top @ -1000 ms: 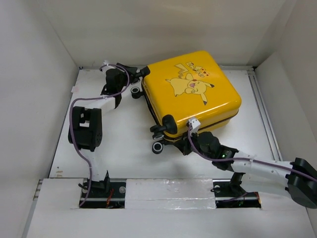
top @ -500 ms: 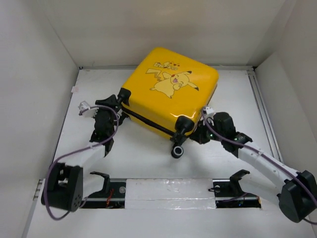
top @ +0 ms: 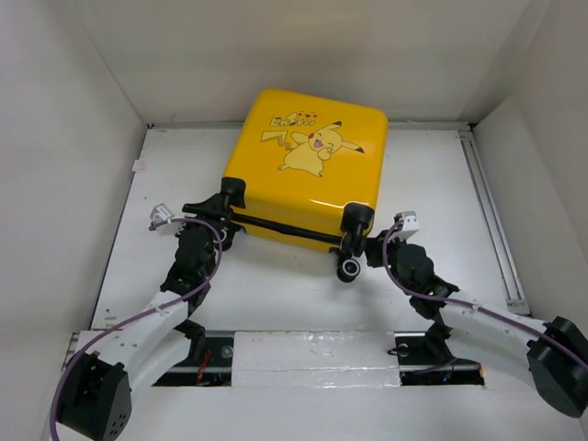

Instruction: Pack the luggage

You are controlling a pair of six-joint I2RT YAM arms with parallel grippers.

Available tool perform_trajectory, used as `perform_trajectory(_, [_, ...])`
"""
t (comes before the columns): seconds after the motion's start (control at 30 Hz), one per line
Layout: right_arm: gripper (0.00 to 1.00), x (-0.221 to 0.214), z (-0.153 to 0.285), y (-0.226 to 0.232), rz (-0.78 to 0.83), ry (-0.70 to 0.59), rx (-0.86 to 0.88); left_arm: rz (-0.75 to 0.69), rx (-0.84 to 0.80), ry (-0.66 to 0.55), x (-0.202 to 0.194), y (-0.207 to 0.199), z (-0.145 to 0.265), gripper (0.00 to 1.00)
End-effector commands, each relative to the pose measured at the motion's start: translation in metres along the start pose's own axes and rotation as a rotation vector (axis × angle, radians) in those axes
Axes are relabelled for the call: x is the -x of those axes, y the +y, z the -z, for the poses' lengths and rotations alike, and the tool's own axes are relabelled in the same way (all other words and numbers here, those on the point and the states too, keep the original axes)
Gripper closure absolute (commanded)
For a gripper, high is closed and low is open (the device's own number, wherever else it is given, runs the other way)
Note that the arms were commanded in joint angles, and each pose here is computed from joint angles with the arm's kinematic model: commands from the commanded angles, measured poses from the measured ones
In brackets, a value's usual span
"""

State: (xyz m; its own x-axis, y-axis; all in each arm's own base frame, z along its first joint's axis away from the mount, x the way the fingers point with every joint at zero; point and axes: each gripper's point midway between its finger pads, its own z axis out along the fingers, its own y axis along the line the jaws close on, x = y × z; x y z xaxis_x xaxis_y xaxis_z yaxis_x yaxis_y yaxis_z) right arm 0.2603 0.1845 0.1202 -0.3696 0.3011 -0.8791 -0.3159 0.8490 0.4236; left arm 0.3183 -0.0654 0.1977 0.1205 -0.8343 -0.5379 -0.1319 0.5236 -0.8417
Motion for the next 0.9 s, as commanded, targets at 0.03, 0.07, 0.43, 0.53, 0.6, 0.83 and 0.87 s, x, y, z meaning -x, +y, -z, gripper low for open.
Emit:
perform_trajectory(0.03, [1.00,0.029,0.034,0.138,-0.035,-0.103,0.477,0.019,-0.270,0.363,-0.059,-0.069,0.040,1.00])
perform_trajectory(0.07, [1.00,0.038,0.035,0.140,-0.032,-0.136,0.464,0.023,-0.284,0.371,-0.059,-0.072,0.042,1.00])
perform_trajectory(0.43, [1.00,0.043,0.064,0.163,0.159,0.054,0.520,-0.004,-0.315,0.246,-0.024,-0.107,0.031,1.00])
perform_trajectory(0.53, [1.00,0.003,0.082,0.161,0.164,0.238,0.589,-0.010,-0.340,0.245,-0.022,-0.128,0.023,1.00])
perform_trajectory(0.6, [1.00,-0.012,0.090,0.162,0.183,0.312,0.630,0.003,-0.363,0.233,-0.015,-0.142,0.019,1.00])
perform_trajectory(0.83, [1.00,-0.005,0.084,0.188,0.189,0.230,0.764,0.019,-0.407,0.272,-0.020,-0.151,0.027,1.00])
perform_trajectory(0.87, [1.00,0.009,0.077,0.186,0.179,0.168,0.728,0.019,-0.408,0.271,-0.018,-0.152,0.029,1.00])
